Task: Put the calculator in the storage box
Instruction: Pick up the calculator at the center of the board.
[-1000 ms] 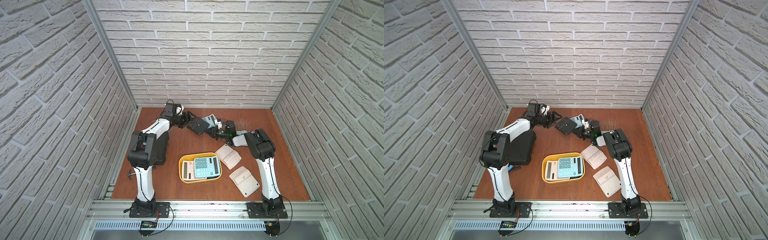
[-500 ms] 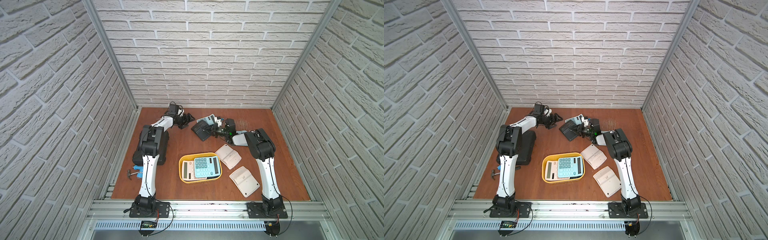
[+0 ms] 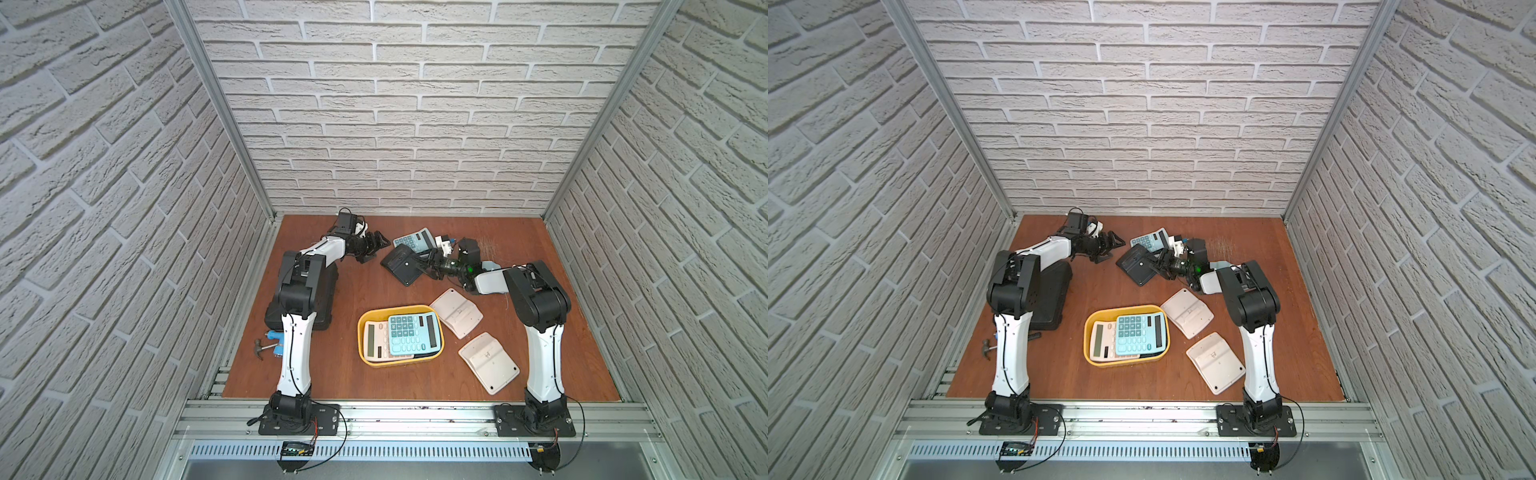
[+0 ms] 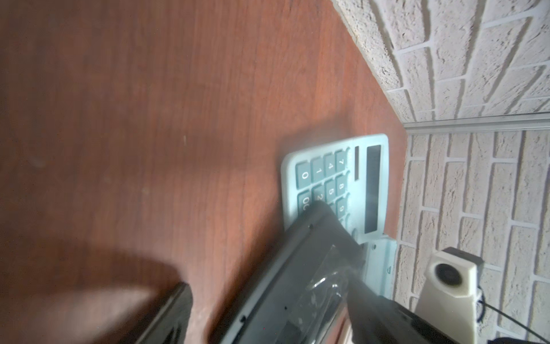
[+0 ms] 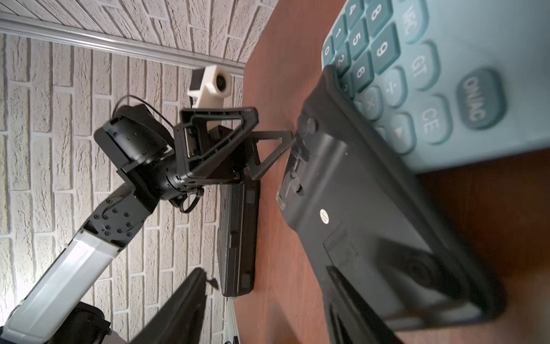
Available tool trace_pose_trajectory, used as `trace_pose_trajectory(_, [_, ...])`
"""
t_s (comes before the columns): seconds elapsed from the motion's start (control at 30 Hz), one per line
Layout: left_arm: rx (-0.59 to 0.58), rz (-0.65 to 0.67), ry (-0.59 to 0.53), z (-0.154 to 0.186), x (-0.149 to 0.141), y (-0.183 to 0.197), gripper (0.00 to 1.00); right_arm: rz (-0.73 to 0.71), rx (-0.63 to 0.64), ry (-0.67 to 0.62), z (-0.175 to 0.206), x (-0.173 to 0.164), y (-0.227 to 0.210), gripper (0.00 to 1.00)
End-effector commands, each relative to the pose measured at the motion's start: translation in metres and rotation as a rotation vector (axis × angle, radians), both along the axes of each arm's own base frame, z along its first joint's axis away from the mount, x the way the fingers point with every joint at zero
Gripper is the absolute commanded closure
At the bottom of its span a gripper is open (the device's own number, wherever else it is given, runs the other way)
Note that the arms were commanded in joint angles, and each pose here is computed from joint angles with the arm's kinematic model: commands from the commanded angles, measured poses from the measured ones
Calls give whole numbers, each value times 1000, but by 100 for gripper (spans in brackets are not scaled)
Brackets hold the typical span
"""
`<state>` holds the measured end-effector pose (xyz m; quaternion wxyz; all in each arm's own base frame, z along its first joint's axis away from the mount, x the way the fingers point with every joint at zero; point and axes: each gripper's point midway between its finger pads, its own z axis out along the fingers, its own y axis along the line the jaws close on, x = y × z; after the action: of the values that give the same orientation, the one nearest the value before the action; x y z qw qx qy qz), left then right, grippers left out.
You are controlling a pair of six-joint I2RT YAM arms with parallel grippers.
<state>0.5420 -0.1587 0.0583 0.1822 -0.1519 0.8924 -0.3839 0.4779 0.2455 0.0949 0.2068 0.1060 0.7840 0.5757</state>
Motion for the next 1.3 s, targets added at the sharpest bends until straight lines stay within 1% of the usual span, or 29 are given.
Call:
trace_pose_trajectory(0.0, [79, 6, -68, 23, -5, 10, 14, 4, -85, -25, 1, -9, -14, 26])
trace_pose_trajectory(0.1, [95, -24, -73, 23, -12, 0, 14, -1, -174, 7, -17, -17, -24, 20])
trace_pose_trajectory(0.13, [100, -38, -71, 22, -14, -5, 14, -4, -206, 17, -23, -19, -27, 15])
trace_pose_trajectory(0.17, [102, -50, -70, 20, -15, -10, 14, -6, -233, 24, -27, -21, -30, 13])
trace_pose_trajectory(0.27, [103, -78, -56, 11, -16, -23, 14, -6, -283, 38, -38, -22, -35, 12])
trace_pose_trajectory(0.37, [93, -94, -38, 1, -16, -33, 14, 5, -273, 47, -46, -18, -31, 14])
trace_pose_trajectory(0.67, [41, -110, -15, -12, -23, -52, 16, 50, -143, 19, -51, -4, 8, 29])
trace_pose_trajectory(0.77, [29, -116, -7, -15, -26, -56, 16, 51, -101, 8, -47, 1, 16, 37])
trace_pose_trajectory(0.8, [24, -117, -5, -16, -27, -56, 16, 49, -86, 4, -44, 2, 17, 42])
trace_pose_trajectory(0.9, [17, -114, -5, -15, -30, -56, 16, 43, -51, -26, -32, 1, 18, 59])
trace_pose_trajectory(0.93, [13, -115, -5, -13, -31, -55, 16, 39, -48, -32, -28, 0, 18, 66])
trace_pose_trajectory(0.97, [8, -111, -7, -11, -32, -54, 16, 39, -45, -44, -23, 0, 18, 76])
trace_pose_trajectory(1.0, [1, -104, -12, -7, -32, -51, 16, 41, -40, -58, -18, -2, 18, 82])
trace_pose_trajectory(1.1, [-22, -79, -29, 8, -35, -43, 16, 46, -36, -98, 0, -7, 16, 97])
trace_pose_trajectory(1.17, [-22, -62, -34, 19, -40, -34, 15, 56, -41, -130, 13, -11, 16, 97])
trace_pose_trajectory(1.27, [-12, -39, -57, 42, -48, -22, 13, 67, -83, -180, 29, -20, 12, 97])
